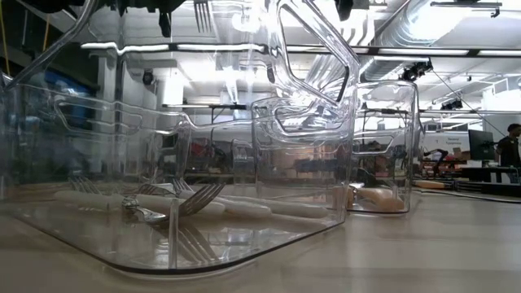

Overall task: Sort silverware by color (type)
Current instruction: Put the light orange fork into the middle right transparent bin

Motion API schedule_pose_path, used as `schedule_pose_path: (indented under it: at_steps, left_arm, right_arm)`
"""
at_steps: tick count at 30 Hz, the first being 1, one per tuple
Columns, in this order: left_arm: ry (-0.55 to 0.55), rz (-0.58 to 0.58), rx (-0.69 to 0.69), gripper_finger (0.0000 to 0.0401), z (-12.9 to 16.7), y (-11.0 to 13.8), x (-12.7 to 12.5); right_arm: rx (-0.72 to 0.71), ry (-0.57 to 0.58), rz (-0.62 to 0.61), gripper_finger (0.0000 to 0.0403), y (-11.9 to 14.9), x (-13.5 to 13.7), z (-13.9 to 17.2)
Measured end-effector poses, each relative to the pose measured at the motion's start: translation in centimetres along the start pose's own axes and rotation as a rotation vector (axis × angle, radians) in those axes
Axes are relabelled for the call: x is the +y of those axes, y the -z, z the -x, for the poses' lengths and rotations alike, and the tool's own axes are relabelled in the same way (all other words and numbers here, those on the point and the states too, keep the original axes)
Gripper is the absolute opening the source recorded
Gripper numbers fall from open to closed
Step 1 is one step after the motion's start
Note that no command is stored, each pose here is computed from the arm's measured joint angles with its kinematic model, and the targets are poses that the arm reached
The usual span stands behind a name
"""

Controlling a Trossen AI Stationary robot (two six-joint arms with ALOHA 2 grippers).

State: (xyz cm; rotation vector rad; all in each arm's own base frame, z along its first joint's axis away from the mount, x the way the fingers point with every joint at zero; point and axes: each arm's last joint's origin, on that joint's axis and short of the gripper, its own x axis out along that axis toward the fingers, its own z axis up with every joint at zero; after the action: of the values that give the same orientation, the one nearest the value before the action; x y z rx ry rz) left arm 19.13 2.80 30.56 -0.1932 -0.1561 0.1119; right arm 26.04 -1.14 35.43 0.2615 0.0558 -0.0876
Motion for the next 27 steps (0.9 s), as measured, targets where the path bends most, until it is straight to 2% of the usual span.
schedule_pose_path:
  at_steps: [6,9,13,21,27]
  left_arm:
    - [-0.001,0.019,0.011,0.0000,-0.3,0.3,0.0]
    - [0.006,0.030,0.061,0.0000,-1.0,1.2,-0.1]
    - [0.034,0.034,0.114,0.0000,-2.9,2.5,-0.7]
    - [0.076,0.004,0.108,0.0000,-7.7,4.0,-1.6]
    - [0.126,0.006,0.110,0.0000,-10.2,4.1,-1.9]
  right_arm:
    - [0.000,0.000,-0.028,0.0130,0.0,0.0,0.0]
    - [-0.005,-0.001,-0.027,0.0130,0.0,0.0,0.0]
    - [-0.030,-0.002,-0.030,0.0130,-0.1,0.0,-0.4]
    - [-0.072,-0.043,-0.032,0.0130,0.6,0.0,-2.5]
    - [-0.083,-0.077,-0.031,0.0130,1.4,0.0,-4.0]
